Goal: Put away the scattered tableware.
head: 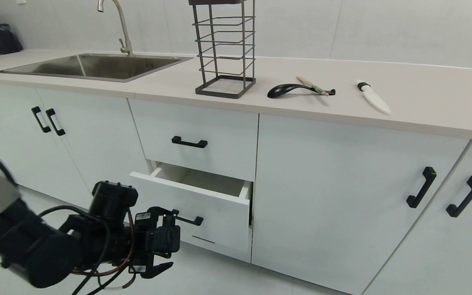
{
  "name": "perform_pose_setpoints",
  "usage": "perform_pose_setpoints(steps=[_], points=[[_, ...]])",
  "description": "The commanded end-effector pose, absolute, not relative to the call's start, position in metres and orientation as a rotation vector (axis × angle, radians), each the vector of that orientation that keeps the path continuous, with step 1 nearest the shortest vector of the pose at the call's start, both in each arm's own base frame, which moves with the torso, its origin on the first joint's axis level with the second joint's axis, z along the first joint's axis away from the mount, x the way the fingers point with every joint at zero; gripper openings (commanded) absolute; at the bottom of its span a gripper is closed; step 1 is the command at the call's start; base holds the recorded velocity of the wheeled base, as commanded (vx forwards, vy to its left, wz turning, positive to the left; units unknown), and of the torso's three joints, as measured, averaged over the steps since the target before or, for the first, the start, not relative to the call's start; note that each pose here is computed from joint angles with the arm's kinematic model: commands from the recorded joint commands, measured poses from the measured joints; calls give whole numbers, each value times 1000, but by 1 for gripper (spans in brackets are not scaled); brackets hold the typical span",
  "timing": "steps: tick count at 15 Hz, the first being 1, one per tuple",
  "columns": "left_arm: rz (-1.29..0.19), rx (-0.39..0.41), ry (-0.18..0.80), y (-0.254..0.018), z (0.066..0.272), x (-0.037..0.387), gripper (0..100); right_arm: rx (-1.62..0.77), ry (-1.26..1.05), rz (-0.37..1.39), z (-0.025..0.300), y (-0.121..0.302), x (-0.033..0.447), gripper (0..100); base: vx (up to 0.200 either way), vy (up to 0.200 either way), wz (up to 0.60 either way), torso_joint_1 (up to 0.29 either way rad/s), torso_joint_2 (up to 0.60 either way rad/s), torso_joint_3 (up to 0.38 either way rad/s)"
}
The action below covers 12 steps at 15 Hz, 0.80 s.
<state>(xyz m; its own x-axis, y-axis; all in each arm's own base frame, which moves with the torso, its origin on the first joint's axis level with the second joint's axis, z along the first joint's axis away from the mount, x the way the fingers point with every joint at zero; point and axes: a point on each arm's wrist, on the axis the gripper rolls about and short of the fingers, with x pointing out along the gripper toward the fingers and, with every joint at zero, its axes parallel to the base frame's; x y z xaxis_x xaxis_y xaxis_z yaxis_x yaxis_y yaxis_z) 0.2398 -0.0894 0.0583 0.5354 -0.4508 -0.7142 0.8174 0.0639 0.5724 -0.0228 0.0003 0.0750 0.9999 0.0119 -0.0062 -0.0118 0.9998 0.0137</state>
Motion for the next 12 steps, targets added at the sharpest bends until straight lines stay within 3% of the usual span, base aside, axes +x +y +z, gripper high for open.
perform_pose_setpoints(steps=[1, 2, 5, 8, 12], points=[[-900, 1118, 260, -81, 133, 209, 100, 14, 8, 14, 75, 0, -23, 0, 0, 0, 0, 0, 0, 0], [-887, 1110, 265, -80, 139, 218, 100, 14, 8, 12, 75, 0, -23, 0, 0, 0, 0, 0, 0, 0], [-905, 1103, 288, -90, 131, 253, 100, 14, 6, 12, 75, 0, -23, 0, 0, 0, 0, 0, 0, 0], [-960, 1094, 360, -109, 94, 307, 100, 14, 8, 12, 75, 0, -23, 0, 0, 0, 0, 0, 0, 0], [-969, 1090, 378, -119, 68, 336, 100, 14, 8, 12, 75, 0, -23, 0, 0, 0, 0, 0, 0, 0]])
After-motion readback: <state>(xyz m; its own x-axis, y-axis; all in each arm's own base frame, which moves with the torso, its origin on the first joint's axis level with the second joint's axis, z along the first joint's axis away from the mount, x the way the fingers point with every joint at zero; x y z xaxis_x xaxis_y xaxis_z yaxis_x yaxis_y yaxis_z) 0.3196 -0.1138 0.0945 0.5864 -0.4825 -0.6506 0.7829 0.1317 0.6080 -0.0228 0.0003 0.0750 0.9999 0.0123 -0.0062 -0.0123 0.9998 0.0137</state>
